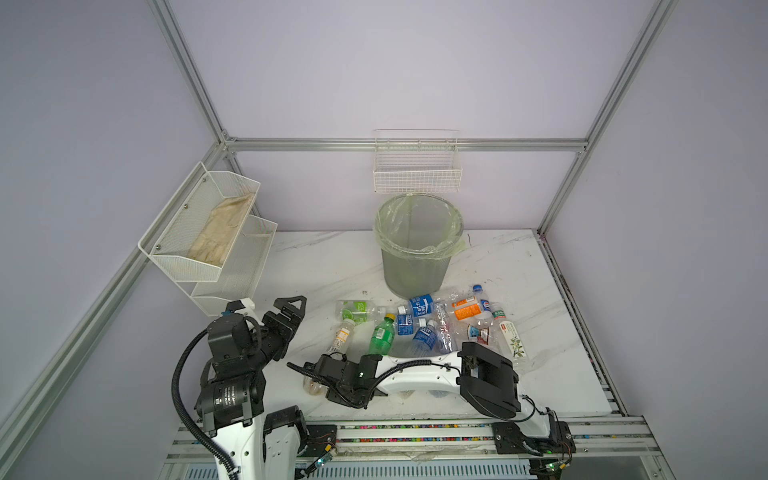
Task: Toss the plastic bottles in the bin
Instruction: 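Lower the right gripper and close it on the red cap of the round bottle, then carry the round bottle over the bin with the right gripper while the left arm advances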
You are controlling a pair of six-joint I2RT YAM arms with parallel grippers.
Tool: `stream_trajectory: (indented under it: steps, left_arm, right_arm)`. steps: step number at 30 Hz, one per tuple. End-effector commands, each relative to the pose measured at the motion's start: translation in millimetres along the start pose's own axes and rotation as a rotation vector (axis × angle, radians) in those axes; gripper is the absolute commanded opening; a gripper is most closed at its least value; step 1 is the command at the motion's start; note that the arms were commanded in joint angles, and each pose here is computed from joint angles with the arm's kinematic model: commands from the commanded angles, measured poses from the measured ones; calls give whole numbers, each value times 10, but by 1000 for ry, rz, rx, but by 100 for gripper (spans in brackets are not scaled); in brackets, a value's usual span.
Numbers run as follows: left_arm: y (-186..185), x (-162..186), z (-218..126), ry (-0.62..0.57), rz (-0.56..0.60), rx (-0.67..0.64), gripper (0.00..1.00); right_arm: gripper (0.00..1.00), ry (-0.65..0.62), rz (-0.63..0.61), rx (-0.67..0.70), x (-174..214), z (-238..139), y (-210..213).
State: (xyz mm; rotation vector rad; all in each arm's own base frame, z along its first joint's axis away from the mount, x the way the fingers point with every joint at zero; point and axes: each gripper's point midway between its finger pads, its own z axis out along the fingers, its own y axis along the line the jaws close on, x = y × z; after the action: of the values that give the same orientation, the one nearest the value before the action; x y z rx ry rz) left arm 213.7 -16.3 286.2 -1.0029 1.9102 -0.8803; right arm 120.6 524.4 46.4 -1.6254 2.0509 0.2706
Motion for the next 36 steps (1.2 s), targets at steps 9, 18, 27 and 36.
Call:
stream_trajectory:
  steps: [9, 18, 27, 36]
  left_arm:
    - [-20, 2, 19, 3, 5, 19, 100]
    - [-85, -42, -18, -14, 22, 25, 100]
    - [-82, -22, -1, -5, 11, 37, 100]
    - [39, 150, 109, 67, -31, 63, 100]
  right_arm:
    - [36, -72, 26, -22, -204, -403, 94]
    - [27, -209, 128, 28, -424, -1171, -102]
    - [23, -409, 308, 132, -238, -2177, -560]
    - [22, -735, 564, 349, 10, -3623, -1329]
